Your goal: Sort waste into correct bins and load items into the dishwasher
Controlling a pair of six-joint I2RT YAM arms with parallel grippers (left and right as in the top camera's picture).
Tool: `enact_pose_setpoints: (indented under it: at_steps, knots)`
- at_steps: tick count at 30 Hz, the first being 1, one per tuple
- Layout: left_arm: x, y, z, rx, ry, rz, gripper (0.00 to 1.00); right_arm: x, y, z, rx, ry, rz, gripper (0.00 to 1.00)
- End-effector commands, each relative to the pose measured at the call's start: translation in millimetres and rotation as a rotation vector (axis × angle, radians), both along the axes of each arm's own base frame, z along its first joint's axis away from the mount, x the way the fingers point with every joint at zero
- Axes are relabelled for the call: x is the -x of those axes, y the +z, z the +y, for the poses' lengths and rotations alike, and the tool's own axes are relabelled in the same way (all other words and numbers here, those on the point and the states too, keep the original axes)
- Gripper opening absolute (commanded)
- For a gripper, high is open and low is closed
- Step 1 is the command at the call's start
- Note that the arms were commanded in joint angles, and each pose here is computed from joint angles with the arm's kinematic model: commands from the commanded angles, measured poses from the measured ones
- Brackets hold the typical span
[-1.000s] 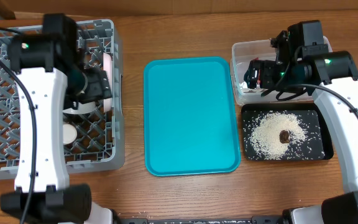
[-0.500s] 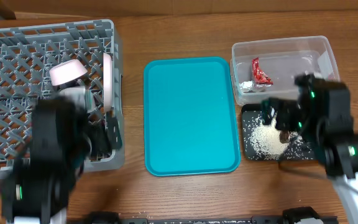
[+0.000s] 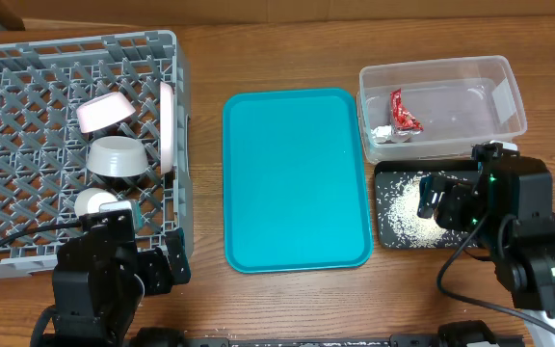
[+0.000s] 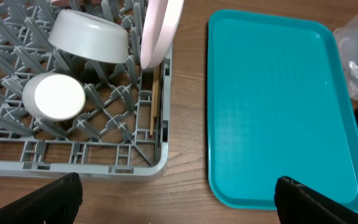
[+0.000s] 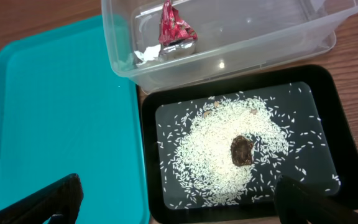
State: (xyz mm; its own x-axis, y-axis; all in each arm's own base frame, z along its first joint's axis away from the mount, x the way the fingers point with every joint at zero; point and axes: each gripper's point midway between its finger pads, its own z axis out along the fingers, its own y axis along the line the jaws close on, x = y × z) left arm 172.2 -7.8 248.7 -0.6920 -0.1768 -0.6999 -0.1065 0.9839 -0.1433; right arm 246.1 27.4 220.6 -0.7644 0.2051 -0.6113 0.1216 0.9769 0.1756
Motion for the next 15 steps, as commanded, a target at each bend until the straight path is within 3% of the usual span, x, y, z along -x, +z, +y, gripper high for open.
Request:
enact_pose_setpoints:
  at_steps: [1,11,15]
  knots:
    - [2.4,-2.0,0.1,-0.018,-0.016,0.006,1.00,-3.1,-6.4,-3.7,0.011,-0.021,0.022,1.00]
    - [2.6,-2.3,0.1,-0.018,-0.016,0.008,1.00,-11.8,-35.6,-2.8,0.027,-0.021,0.143,1.00]
    - [2.6,-2.3,0.1,-0.018,-0.016,0.008,1.00,-9.1,-28.9,-2.4,0.017,-0.018,0.092,1.00]
